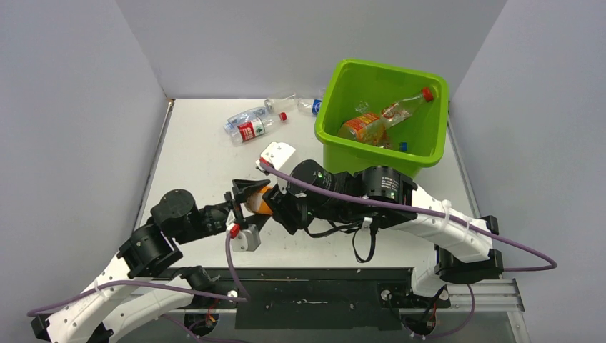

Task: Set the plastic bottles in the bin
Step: Place the plastic bottle in the trash bin.

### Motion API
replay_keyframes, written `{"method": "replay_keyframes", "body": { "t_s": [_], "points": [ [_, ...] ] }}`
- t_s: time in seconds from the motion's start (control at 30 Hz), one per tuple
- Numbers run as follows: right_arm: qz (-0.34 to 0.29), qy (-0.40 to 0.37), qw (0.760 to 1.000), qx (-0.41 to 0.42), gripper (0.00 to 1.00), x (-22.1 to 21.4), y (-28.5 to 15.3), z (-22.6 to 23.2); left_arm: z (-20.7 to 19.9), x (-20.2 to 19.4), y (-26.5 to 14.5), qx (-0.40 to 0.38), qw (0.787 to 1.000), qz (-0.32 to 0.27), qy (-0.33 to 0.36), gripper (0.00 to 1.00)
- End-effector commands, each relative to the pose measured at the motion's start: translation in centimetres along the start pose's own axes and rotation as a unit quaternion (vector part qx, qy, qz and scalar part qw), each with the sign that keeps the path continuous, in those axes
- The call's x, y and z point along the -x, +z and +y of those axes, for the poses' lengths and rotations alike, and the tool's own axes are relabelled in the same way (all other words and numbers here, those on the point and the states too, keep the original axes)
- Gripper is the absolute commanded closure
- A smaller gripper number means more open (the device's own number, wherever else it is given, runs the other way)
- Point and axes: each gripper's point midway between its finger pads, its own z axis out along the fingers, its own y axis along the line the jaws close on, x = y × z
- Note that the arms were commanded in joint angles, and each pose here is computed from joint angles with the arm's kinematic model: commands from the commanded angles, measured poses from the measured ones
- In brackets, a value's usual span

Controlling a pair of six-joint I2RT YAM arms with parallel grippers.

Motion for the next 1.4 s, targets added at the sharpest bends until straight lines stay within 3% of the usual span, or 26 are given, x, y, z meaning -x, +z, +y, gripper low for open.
{"method": "replay_keyframes", "body": {
  "t_s": [0.0, 0.1, 0.13, 0.17, 0.23, 0.27, 0.33, 0.53, 0.63, 0.77, 1.07, 1.13, 1.23, 1.27, 1.3, 1.33, 1.37],
  "points": [
    [-0.064, 0.011, 0.998, 0.022, 0.95, 3.2, -1.7, 0.5, 1.2, 0.5, 0.6, 0.038, 0.999, -0.015, -0.03, 0.46],
    [-0.087, 0.013, 0.996, 0.031, 0.95, 3.6, -2.2, 0.7, 1.4, 1.0, 0.7, 0.053, 0.997, -0.037, -0.051, 0.56],
    [-0.1, 0.016, 0.994, 0.038, 0.93, 3.8, -2.6, 0.8, 1.5, 1.3, 0.8, 0.058, 0.995, -0.046, -0.061, 0.65],
    [-0.113, 0.016, 0.992, 0.047, 0.76, 4.1, -2.8, 1.0, 1.7, 1.8, 0.8, 0.064, 0.994, -0.061, -0.07, 0.75],
    [-0.146, 0.021, 0.987, 0.063, 0.35, 4.7, -3.7, 1.1, 1.7, 2.5, 0.8, 0.074, 0.989, -0.087, -0.098, 0.84],
    [-0.169, 0.026, 0.983, 0.071, 0.24, 5.3, -4.4, 1.2, 1.8, 2.8, 0.8, 0.08, 0.985, -0.1, -0.114, 0.85],
    [-0.212, 0.038, 0.973, 0.078, 0.13, 6.0, -5.8, 0.8, 1.7, 2.8, 0.9, 0.094, 0.976, -0.117, -0.154, 0.86],
    [-0.352, 0.086, 0.929, 0.076, 0.04, 7.6, -8.2, -0.9, 2.2, 3.6, 1.6, 0.118, 0.937, -0.17, -0.282, 0.95],
    [-0.383, 0.096, 0.916, 0.071, 0.04, 7.9, -8.1, -1.3, 2.2, 4.1, 2.1, 0.11, 0.916, -0.182, -0.34, 0.98],
    [-0.401, 0.104, 0.909, 0.055, 0.04, 8.3, -7.2, -1.6, 2.0, 4.9, 2.2, 0.096, 0.902, -0.2, -0.37, 0.99],
    [-0.396, 0.112, 0.911, 0.006, 0.13, 9.1, -4.1, -2.1, 1.6, 5.4, 2.1, 0.083, 0.899, -0.21, -0.376, 1.0],
    [-0.386, 0.113, 0.916, -0.005, 0.27, 9.1, -3.3, -2.2, 1.5, 5.4, 2.0, 0.083, 0.898, -0.213, -0.376, 1.0],
    [-0.373, 0.114, 0.921, -0.017, 0.69, 8.9, -2.8, -2.4, 1.5, 5.4, 1.9, 0.084, 0.898, -0.217, -0.374, 1.0],
    [-0.372, 0.115, 0.921, -0.02, 0.84, 8.8, -2.8, -2.6, 1.5, 5.4, 1.8, 0.087, 0.897, -0.219, -0.375, 0.94],
    [-0.374, 0.117, 0.92, -0.023, 0.93, 8.9, -3.2, -2.8, 1.6, 5.4, 1.8, 0.09, 0.895, -0.222, -0.377, 0.76],
    [-0.379, 0.118, 0.917, -0.025, 0.94, 9.1, -3.8, -3.1, 1.7, 5.4, 1.7, 0.093, 0.894, -0.225, -0.377, 0.52],
    [-0.387, 0.117, 0.914, -0.029, 0.95, 9.5, -4.8, -3.4, 1.8, 5.4, 1.6, 0.098, 0.893, -0.23, -0.374, 0.15]
  ]
}}
